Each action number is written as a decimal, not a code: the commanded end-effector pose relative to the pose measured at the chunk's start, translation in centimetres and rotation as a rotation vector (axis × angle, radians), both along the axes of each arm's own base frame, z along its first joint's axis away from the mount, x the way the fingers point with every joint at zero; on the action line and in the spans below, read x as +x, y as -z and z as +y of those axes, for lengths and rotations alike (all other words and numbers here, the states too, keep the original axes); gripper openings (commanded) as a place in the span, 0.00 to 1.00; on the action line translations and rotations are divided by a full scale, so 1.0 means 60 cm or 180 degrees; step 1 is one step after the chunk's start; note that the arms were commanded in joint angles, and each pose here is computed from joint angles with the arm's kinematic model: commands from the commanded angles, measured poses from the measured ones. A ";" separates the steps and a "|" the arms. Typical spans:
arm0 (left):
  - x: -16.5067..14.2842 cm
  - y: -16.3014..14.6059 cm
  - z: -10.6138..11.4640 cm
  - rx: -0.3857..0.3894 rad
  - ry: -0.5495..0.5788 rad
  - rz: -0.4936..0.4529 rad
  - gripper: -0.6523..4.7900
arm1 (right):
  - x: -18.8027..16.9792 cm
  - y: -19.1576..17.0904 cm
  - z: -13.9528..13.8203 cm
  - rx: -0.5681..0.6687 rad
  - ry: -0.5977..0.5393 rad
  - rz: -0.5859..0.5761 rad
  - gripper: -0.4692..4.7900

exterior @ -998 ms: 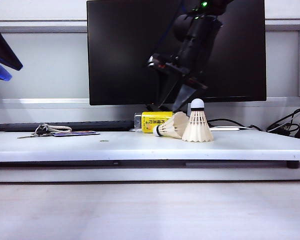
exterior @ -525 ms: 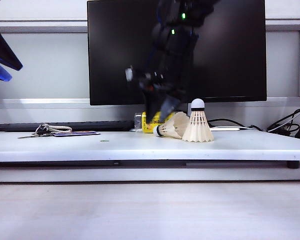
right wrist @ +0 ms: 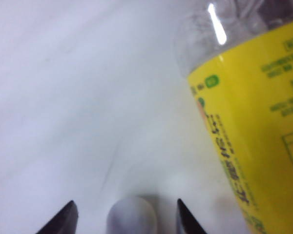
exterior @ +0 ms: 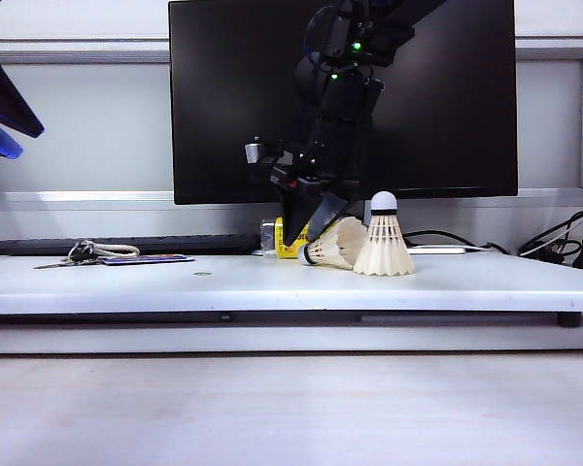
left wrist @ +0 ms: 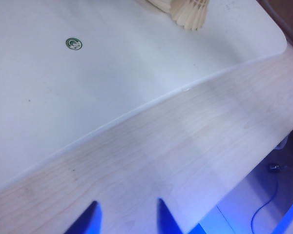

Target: Stack the badminton balls on the table vertically.

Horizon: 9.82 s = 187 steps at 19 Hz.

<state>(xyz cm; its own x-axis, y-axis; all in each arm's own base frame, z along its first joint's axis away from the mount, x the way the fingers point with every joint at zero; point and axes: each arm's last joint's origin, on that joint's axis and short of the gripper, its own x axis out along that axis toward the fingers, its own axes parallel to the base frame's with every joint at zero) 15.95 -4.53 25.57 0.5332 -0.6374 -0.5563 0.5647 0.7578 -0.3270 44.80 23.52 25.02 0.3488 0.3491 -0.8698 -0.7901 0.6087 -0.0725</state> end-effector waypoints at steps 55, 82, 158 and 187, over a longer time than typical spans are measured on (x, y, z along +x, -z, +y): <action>0.002 -0.004 -0.001 -0.0032 0.0021 -0.0081 0.41 | 0.025 -0.078 -0.070 0.1741 0.0272 0.0498 0.41; 0.002 -0.008 -0.004 -0.0208 0.0159 -0.0103 0.41 | -0.245 -0.469 -0.306 0.2243 0.0472 -0.1363 0.41; 0.000 0.013 -0.017 0.0078 0.0104 -0.0144 0.41 | -0.218 0.137 -0.176 0.3427 0.1128 -0.2275 0.40; 0.001 0.012 -0.018 0.0056 0.0109 -0.0170 0.41 | -0.246 0.123 -0.189 0.3215 0.1050 -0.2612 0.40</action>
<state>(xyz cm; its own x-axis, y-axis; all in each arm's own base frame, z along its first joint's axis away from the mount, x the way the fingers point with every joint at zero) 16.00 -5.56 24.74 0.5376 -0.6404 -0.5485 0.5997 0.7477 -0.2852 30.05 12.17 17.35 0.8358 0.5119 0.1986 -0.5417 0.8278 0.1459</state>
